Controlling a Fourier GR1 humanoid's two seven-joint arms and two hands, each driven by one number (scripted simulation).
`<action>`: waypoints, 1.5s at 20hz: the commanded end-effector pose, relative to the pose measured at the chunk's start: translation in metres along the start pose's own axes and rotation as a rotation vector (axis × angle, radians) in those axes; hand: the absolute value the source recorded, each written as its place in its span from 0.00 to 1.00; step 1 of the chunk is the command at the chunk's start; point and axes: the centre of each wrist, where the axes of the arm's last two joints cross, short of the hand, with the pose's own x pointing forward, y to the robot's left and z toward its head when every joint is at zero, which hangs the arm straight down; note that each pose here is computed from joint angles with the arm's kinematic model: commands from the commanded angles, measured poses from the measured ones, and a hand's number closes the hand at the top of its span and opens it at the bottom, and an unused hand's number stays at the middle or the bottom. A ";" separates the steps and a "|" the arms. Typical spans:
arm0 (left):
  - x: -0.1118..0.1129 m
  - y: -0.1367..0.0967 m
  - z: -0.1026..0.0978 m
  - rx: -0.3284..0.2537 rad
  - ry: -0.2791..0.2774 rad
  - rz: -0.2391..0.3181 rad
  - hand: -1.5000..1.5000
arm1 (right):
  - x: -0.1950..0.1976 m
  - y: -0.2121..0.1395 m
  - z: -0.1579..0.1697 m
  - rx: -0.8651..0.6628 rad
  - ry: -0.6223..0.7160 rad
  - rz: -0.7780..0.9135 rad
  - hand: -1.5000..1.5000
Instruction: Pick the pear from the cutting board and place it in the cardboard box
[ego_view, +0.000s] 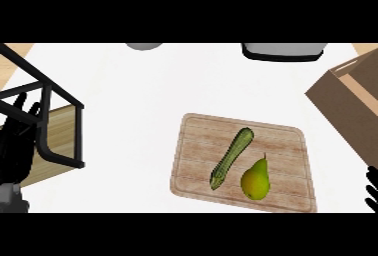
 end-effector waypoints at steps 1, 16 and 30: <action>0.013 -0.054 -0.004 -0.216 -0.043 0.050 0.50 | 0.012 0.011 -0.009 0.018 0.046 -0.047 0.00; -0.009 -0.055 0.021 -0.181 -0.035 0.058 0.50 | 0.012 0.055 -0.034 0.016 0.062 -0.029 0.00; 0.005 -0.044 0.022 -0.192 -0.032 0.054 0.50 | -0.006 0.099 -0.062 0.009 0.104 0.037 0.00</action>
